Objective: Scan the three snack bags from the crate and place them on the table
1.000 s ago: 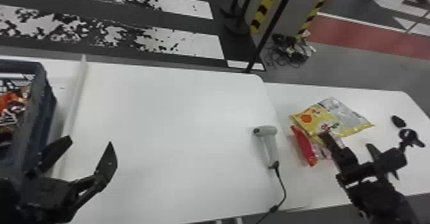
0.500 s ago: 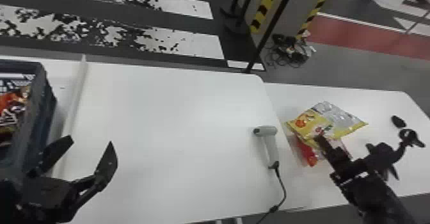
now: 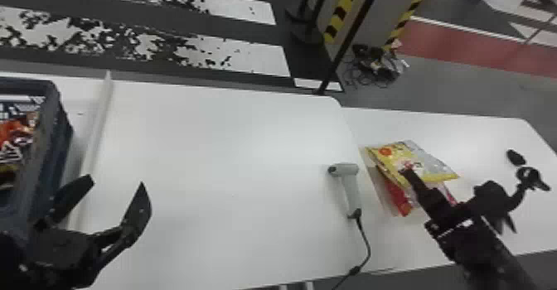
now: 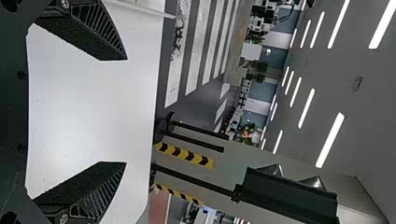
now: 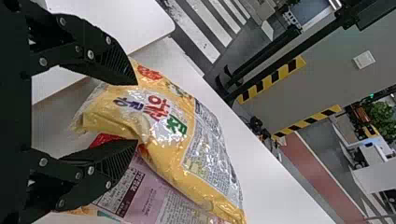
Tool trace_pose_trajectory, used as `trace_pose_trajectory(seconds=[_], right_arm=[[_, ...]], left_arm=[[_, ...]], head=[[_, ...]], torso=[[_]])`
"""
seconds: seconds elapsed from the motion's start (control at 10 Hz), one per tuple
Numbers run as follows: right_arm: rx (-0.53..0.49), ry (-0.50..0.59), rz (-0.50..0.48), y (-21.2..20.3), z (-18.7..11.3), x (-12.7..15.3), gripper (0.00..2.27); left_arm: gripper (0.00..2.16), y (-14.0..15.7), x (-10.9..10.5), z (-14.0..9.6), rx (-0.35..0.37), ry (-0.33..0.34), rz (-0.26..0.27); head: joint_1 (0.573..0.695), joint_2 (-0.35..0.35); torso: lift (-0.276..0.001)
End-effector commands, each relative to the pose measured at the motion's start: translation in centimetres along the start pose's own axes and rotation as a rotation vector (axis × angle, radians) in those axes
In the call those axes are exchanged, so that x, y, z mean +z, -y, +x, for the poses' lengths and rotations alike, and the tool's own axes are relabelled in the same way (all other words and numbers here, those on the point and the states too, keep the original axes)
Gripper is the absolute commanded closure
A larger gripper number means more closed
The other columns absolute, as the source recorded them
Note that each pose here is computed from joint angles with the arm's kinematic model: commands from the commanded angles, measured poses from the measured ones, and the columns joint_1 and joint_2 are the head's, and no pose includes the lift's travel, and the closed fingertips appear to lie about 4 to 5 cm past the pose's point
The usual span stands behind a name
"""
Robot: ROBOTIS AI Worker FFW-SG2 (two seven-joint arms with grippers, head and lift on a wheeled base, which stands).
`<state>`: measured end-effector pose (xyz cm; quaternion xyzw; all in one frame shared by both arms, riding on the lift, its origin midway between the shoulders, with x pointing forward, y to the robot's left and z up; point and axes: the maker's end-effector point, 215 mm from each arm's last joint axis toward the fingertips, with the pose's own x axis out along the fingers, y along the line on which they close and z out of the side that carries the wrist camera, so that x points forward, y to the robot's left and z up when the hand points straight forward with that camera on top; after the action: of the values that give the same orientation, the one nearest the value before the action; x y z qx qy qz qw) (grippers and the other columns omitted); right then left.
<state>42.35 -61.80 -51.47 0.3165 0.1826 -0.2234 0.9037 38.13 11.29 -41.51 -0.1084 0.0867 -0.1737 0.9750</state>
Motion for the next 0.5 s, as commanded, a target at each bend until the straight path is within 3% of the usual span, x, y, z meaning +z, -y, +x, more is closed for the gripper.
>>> trace_pose_trajectory(seconds=[0.0, 0.4], right_arm=[[0.001, 0.007, -0.033, 0.0, -0.9, 0.4, 0.06], [0.086, 0.036, -0.179, -5.4, -5.1, 0.1, 0.06]], left_arm=[[0.07, 0.0, -0.1, 0.1, 0.0, -0.001, 0.0], [0.07, 0.3, 0.0, 0.4, -0.007, 0.003, -0.004]], head=[[0.695, -0.35], [0.695, -0.35]], torso=[[-0.062], [-0.062]])
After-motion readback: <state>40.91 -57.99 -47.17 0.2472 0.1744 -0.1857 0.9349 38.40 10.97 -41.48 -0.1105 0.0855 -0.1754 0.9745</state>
